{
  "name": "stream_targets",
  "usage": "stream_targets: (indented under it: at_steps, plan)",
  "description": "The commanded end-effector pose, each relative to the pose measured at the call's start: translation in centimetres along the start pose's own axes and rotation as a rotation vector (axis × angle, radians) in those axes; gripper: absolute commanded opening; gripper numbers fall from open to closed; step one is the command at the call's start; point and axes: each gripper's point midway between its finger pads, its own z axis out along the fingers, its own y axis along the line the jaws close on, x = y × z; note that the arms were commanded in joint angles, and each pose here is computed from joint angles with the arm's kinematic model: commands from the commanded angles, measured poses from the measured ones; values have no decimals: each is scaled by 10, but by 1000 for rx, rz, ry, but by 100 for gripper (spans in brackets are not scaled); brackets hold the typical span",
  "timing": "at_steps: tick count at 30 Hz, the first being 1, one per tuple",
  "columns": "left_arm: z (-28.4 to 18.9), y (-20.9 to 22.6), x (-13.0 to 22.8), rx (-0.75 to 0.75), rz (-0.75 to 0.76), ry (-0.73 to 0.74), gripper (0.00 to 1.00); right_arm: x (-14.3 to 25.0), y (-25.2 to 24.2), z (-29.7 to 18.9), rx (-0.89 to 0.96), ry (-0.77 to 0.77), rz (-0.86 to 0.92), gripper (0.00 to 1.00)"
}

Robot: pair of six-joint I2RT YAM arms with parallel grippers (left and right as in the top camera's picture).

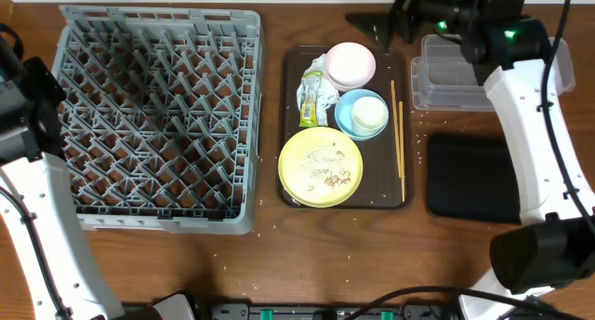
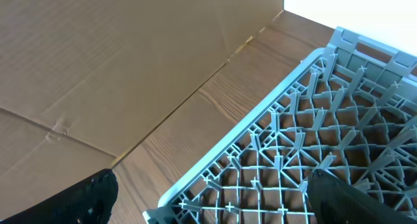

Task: Sort waste into correct bins and load items into the dishwasher
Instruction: 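Reach the right gripper over the tray toward the yellow snack wrapper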

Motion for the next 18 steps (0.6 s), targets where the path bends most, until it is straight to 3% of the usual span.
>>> stream_targets:
  at_steps: [1, 5, 12, 18]
  plan:
    - [-1, 2, -6, -4, -16, -13, 94, -6, -15, 13, 127, -2, 206, 99]
    - [-1, 2, -6, -4, -16, -13, 94, 17, -10, 49, 217, 74, 238, 99]
    - [-1, 2, -6, -4, -16, -13, 94, 104, 23, 116, 201, 308, 302, 99]
    - [-1, 2, -6, -4, -16, -13, 94, 120, 41, 127, 170, 363, 310, 99]
